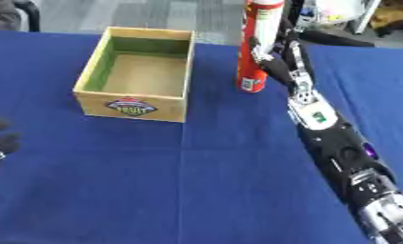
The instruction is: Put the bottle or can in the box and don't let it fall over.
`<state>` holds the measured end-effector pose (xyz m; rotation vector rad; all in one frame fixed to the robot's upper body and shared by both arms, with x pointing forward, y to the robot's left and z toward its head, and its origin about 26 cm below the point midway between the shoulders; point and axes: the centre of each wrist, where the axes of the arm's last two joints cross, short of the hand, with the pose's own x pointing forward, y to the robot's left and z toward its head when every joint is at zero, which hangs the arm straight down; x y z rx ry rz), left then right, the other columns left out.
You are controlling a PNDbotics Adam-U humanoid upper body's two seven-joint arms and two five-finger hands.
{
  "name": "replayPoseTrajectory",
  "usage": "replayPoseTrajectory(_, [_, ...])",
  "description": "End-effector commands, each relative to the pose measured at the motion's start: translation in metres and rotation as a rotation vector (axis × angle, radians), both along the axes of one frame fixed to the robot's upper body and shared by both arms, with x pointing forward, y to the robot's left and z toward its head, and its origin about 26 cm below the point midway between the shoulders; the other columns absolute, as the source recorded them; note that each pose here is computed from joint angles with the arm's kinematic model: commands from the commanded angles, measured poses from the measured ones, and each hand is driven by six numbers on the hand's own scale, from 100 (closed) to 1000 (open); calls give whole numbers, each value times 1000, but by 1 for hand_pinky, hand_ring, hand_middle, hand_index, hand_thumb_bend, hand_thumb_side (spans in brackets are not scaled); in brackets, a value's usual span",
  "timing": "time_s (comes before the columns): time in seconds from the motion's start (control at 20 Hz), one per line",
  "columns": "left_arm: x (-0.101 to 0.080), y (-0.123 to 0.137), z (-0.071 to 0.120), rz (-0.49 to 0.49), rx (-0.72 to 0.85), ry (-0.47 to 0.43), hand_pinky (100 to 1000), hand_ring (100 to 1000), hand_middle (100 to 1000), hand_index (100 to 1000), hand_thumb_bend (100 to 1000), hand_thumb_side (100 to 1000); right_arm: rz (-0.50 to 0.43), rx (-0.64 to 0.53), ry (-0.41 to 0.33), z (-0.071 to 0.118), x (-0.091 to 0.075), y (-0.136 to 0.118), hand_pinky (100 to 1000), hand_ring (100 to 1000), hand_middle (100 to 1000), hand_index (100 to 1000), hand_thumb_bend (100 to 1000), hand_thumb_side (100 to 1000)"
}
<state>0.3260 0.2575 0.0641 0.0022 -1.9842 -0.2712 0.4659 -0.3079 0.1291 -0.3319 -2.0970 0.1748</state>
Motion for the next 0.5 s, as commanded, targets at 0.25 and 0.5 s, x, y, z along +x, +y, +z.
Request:
replayPoseTrajectory(0.25, [2, -1, 11, -13, 4, -38, 857, 822, 848, 944, 437, 755, -17, -10, -45, 19, 5, -5, 865, 942, 938, 1000, 360, 388])
replayPoseTrajectory(0.5, [3, -2, 12, -13, 4, -40, 857, 822, 848, 944, 437, 755, -32, -6, -44, 20, 6, -6, 865, 939, 936, 1000, 365, 379])
